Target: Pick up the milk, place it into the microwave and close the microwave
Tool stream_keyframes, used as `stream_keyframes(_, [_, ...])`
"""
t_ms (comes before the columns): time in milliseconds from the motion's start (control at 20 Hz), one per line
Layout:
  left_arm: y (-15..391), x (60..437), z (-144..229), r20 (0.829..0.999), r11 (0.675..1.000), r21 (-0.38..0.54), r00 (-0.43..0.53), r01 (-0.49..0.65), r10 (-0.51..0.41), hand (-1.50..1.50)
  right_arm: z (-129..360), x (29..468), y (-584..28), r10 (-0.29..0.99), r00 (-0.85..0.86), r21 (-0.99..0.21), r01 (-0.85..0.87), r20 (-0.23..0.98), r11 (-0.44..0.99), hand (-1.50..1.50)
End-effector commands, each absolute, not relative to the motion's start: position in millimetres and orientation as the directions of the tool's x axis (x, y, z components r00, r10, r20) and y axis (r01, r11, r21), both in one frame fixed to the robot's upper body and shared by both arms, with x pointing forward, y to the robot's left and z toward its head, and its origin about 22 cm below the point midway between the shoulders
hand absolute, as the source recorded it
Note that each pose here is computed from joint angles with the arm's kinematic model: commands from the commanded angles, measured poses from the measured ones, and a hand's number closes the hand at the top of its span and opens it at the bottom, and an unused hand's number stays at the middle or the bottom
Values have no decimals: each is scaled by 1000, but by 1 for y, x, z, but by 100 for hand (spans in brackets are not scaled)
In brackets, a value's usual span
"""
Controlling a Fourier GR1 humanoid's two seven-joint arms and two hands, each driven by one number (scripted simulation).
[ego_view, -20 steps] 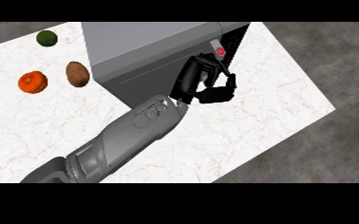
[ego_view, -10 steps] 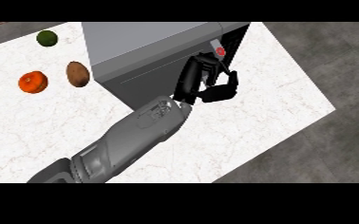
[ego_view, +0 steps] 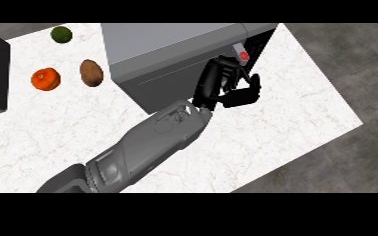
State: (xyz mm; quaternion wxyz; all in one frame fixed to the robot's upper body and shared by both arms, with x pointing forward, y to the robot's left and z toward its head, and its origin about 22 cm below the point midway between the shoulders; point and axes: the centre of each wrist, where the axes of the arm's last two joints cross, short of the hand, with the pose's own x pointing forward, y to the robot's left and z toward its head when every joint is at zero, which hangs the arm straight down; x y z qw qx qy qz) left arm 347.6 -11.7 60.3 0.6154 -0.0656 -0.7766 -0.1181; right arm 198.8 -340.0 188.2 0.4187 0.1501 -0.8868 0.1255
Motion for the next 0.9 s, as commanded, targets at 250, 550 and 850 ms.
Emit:
stream_keyframes(250, [39,383,42,978,981,165,-143,101,-150,150,201,190,-346,-145,-628,-98,-335,765,937,-150])
stream_keyframes(550, [53,390,42,979,983,159,-142,96,-144,-150,204,184,-350,-122,-629,-94,-299,768,950,-150])
stream_keyframes(850, [50,387,37,981,979,154,-142,136,-134,-150,210,177,-348,-128,-634,-102,-313,762,944,-150])
